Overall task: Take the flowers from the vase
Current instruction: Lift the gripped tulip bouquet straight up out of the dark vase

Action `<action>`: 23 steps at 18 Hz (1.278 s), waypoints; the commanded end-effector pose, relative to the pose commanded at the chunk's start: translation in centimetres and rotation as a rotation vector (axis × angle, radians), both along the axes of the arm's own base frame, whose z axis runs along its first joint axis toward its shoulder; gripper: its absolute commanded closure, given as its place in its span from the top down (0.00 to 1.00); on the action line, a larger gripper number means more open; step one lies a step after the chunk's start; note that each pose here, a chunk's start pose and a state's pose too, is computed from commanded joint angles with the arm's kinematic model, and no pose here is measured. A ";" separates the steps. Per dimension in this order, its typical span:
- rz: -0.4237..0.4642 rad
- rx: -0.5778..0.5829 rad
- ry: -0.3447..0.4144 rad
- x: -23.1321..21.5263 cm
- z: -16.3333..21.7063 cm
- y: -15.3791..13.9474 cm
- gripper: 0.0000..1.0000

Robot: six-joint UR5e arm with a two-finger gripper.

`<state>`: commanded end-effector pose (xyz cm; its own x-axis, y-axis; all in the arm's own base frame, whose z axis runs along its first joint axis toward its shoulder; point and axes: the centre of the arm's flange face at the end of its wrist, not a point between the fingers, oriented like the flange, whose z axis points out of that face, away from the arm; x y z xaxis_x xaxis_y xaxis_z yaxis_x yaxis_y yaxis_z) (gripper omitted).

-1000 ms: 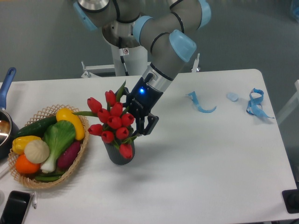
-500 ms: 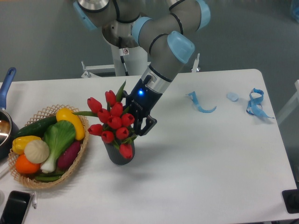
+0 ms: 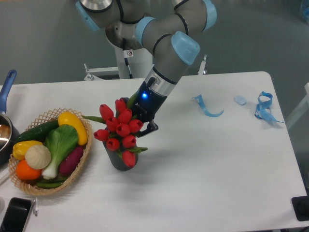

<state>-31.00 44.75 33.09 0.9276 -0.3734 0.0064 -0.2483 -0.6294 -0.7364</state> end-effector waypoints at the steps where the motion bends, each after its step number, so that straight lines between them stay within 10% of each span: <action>1: 0.001 0.004 0.000 0.1 0.3 0.0 0.36; 23: 0.151 0.098 -0.068 0.2 7.6 -2.5 0.36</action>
